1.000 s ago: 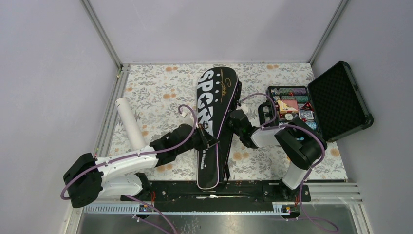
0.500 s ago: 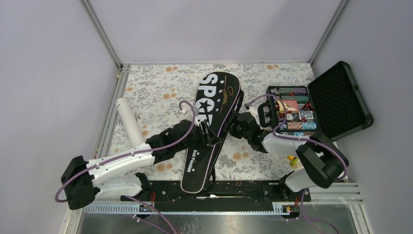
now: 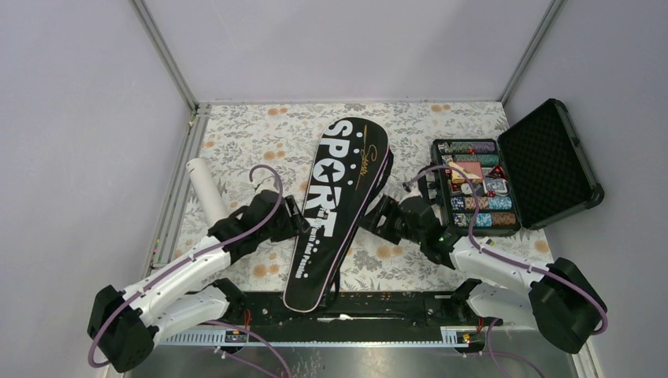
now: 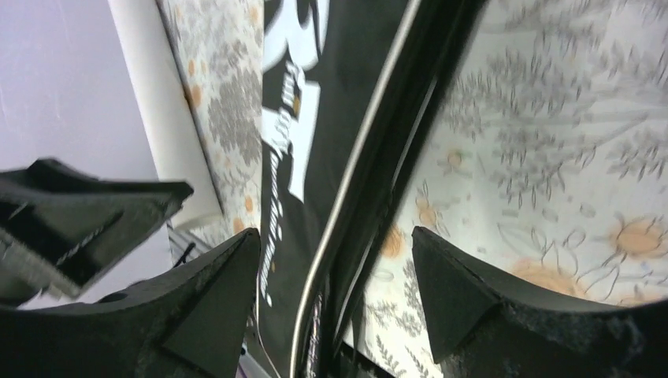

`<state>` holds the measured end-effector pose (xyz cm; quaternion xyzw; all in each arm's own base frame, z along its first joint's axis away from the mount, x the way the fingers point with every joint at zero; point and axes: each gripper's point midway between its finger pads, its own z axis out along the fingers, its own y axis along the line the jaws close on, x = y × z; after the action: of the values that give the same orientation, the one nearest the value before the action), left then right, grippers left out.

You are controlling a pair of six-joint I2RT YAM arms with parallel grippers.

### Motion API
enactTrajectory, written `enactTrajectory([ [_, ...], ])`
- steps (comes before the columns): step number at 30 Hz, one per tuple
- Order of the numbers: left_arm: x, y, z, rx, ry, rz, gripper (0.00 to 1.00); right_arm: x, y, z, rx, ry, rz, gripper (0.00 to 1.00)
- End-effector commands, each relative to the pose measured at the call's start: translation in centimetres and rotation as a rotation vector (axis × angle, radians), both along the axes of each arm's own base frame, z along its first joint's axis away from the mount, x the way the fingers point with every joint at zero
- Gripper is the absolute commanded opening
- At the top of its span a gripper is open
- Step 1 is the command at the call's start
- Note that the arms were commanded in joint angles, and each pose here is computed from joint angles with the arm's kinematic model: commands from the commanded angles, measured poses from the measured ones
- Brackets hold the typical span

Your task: Pack up the badminton gear

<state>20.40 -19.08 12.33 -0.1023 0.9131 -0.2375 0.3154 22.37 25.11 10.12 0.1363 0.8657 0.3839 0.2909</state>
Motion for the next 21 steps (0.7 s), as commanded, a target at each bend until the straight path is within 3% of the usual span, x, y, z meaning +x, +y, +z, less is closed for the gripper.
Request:
enactTrajectory([
  [1,-1.0,0.7,-2.5,-0.060,0.060,-0.045,0.59,-3.3,1.8,-0.7,0.120,0.088,0.052,0.76],
  [5,-1.8,-0.9,-3.5,-0.244,0.126,-0.093,0.59,-6.3,4.0,-0.3,0.156,0.109,0.128,0.73],
  [10,-2.1,-0.2,-4.7,-0.222,0.132,-0.066,0.61,-9.7,5.9,-0.2,0.208,0.138,0.166,0.74],
  [14,-2.8,-0.4,-5.6,-0.286,0.118,-0.069,0.61,-11.6,7.4,-0.7,0.202,0.146,0.182,0.73],
  [21,-3.1,-0.8,-6.6,-0.312,0.129,-0.078,0.61,-13.8,10.8,-1.5,0.224,0.176,0.250,0.66],
])
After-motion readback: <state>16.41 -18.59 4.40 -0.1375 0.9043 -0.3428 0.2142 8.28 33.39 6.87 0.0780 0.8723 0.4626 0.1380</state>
